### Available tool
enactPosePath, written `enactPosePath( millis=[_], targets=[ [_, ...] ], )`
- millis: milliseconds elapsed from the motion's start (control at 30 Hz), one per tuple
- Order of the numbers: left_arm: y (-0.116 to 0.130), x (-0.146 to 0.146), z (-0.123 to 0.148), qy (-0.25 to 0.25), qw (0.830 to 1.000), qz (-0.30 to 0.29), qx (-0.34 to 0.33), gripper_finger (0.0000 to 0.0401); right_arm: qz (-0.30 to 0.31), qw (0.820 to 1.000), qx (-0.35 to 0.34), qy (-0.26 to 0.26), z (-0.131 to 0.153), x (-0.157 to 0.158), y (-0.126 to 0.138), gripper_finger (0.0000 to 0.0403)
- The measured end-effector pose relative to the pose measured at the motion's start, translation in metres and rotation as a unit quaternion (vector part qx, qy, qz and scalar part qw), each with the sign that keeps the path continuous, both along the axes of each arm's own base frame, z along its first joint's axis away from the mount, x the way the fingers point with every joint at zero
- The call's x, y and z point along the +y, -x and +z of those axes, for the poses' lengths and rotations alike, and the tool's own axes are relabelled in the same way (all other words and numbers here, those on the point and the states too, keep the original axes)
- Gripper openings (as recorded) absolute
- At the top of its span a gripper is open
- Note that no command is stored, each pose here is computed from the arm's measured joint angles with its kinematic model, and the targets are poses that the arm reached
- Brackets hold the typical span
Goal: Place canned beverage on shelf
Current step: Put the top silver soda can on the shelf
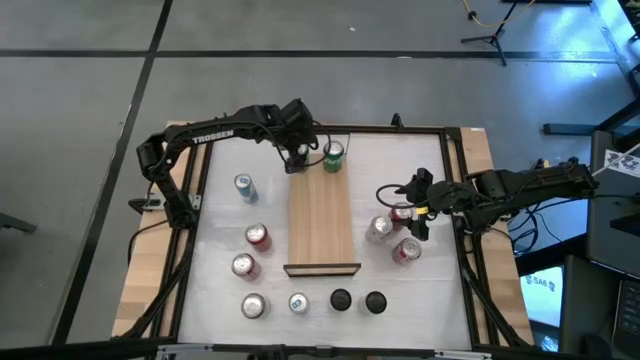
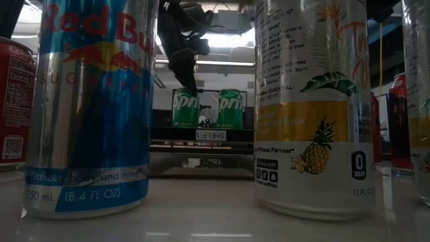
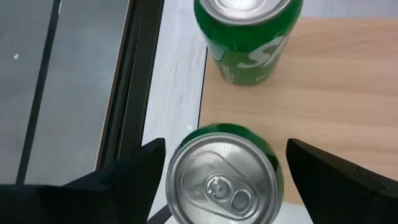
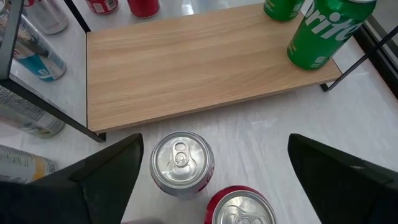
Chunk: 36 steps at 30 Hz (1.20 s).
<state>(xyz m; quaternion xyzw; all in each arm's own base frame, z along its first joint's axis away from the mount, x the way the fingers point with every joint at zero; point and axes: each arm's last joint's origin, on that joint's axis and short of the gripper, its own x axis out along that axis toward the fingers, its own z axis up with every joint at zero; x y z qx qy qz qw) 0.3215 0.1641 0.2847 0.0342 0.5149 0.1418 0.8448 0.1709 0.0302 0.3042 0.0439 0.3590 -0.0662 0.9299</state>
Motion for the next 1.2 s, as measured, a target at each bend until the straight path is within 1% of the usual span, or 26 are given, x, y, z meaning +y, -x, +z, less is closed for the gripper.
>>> enactPosePath(
  millis=[267,367,567,733,900,1000,1100,1167,1200],
  targets=[
    [-0.005,0.001,0.003,-0.006,0.999,-0.001,-0.032,0.0322,0.0,1.0,0.0,0.0,0.0,0.0,0.0,0.0395],
    [-0.008,-0.001,0.009,-0.013,0.999,-0.005,-0.047,0.0322,0.0,1.0,0.0,0.0,0.0,0.0,0.0,0.0395],
    [-0.015,-0.005,0.035,-0.031,0.996,-0.015,-0.085,0.0322,0.0,1.0,-0.001,0.0,0.0,0.0,0.0,0.0395],
    [-0.021,-0.013,0.069,-0.05,0.99,-0.029,-0.126,0.0322,0.0,1.0,-0.001,0.0,0.0,0.0,0.0,0.0395],
    [-0.02,-0.03,0.099,-0.05,0.988,-0.043,-0.14,0.0322,0.0,1.0,-0.002,-0.001,0.0,0.0,0.0,0.0395],
    [-0.017,-0.042,0.114,-0.04,0.989,-0.029,-0.136,0.0322,0.0,1.0,0.001,0.0,-0.001,0.0,-0.002,0.0395],
    [-0.011,-0.055,0.123,-0.038,0.992,-0.004,-0.117,0.0322,0.004,1.0,0.004,-0.004,-0.002,0.001,-0.004,0.0395],
    [-0.005,-0.065,0.127,-0.037,0.994,0.019,-0.105,0.0322,0.017,1.0,0.009,-0.012,-0.003,0.002,-0.005,0.0395],
    [-0.002,-0.07,0.13,-0.039,0.993,0.021,-0.106,0.0322,0.026,1.0,0.012,-0.012,-0.004,0.003,-0.006,0.0395]
  ],
)
